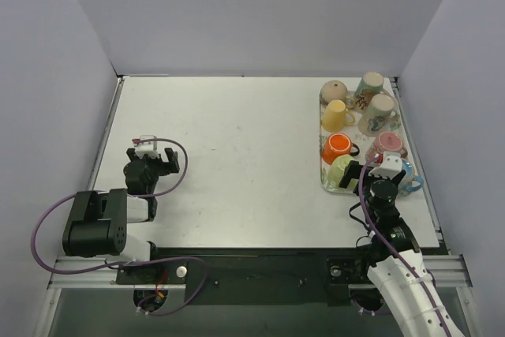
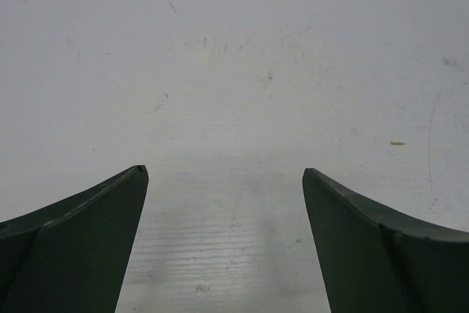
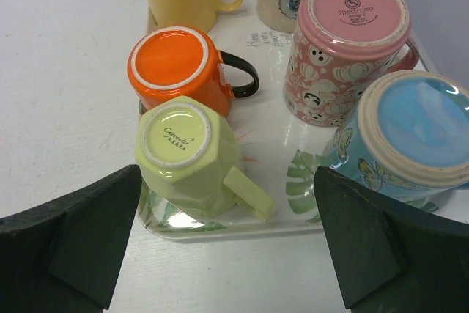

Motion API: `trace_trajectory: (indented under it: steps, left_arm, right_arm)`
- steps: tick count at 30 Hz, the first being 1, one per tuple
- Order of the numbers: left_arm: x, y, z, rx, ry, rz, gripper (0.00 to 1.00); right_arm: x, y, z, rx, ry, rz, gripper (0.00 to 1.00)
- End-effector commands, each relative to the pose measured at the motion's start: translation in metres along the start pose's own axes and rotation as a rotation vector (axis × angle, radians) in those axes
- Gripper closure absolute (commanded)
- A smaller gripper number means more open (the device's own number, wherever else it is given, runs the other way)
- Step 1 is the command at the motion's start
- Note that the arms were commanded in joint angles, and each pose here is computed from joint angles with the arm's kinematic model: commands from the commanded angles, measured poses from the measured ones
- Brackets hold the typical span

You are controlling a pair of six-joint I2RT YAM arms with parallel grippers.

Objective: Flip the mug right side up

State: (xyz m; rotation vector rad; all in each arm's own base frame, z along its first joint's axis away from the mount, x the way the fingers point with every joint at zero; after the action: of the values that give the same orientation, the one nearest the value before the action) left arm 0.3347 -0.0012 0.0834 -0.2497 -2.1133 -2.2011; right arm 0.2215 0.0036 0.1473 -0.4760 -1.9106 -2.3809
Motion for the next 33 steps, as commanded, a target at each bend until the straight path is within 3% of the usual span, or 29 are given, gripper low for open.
trace_trajectory:
  steps: [1,9,11,12,13,14,18,20,21,26,30,33]
  left_arm:
    - [-0.006,0.023,-0.001,-0.020,-0.014,-0.090,0.02]
    - [-0.003,0.029,0.002,-0.008,-0.011,-0.102,0.02]
    - [0.000,0.030,-0.006,-0.025,-0.105,-0.055,0.02]
    - [-0.002,0.051,-0.015,-0.044,-0.190,-0.087,0.02]
    - [0.000,0.044,-0.019,-0.047,-0.223,-0.021,0.02]
    - [-0.004,0.065,-0.023,-0.059,-0.270,-0.045,0.02]
    - [-0.002,0.087,-0.036,-0.079,-0.406,0.027,0.01]
    - [0.002,0.093,-0.040,-0.077,-0.439,0.044,0.00]
    - [0.005,0.097,-0.042,-0.077,-0.447,0.034,0.07]
    - [0.010,0.101,-0.042,-0.091,-0.439,-0.011,0.09]
    - [0.007,0.100,-0.041,-0.079,-0.430,-0.005,0.10]
    - [0.008,0.100,-0.040,-0.082,-0.425,-0.007,0.10]
  right_arm:
    - [-0.002,0.003,0.003,0.014,0.016,-0.026,0.02]
    - [-0.002,-0.007,-0.017,0.108,-0.085,0.005,0.01]
    - [-0.002,-0.006,-0.015,0.165,-0.061,0.021,0.02]
    - [-0.002,-0.004,-0.014,0.198,-0.047,0.025,0.04]
    - [-0.001,0.003,-0.006,0.217,-0.002,0.031,0.04]
    - [0.000,0.007,-0.003,0.263,0.027,0.037,0.04]
    - [0.012,0.029,0.014,0.468,0.162,0.174,0.05]
    - [0.020,0.026,0.008,0.635,0.193,0.322,0.08]
    - [0.028,0.021,0.005,0.717,0.234,0.423,0.10]
    - [0.050,0.011,-0.007,0.980,0.388,0.628,0.14]
    - [0.048,-0.010,-0.011,1.090,0.482,0.726,0.16]
    - [0.029,-0.024,-0.019,1.110,0.451,0.768,0.17]
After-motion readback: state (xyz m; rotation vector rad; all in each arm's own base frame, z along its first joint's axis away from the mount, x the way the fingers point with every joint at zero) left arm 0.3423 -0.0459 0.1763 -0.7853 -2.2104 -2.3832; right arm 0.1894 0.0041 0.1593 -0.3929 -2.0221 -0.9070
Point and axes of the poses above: each gripper's point midway between its finger pads, its own x axis back along the fingers, its own z axis along the line the jaws close on, y = z × x, the point moved 3 cm from there along x, back along the fingers, and after that the axes turned 8 degrees about -x, right-handed, at the moved point
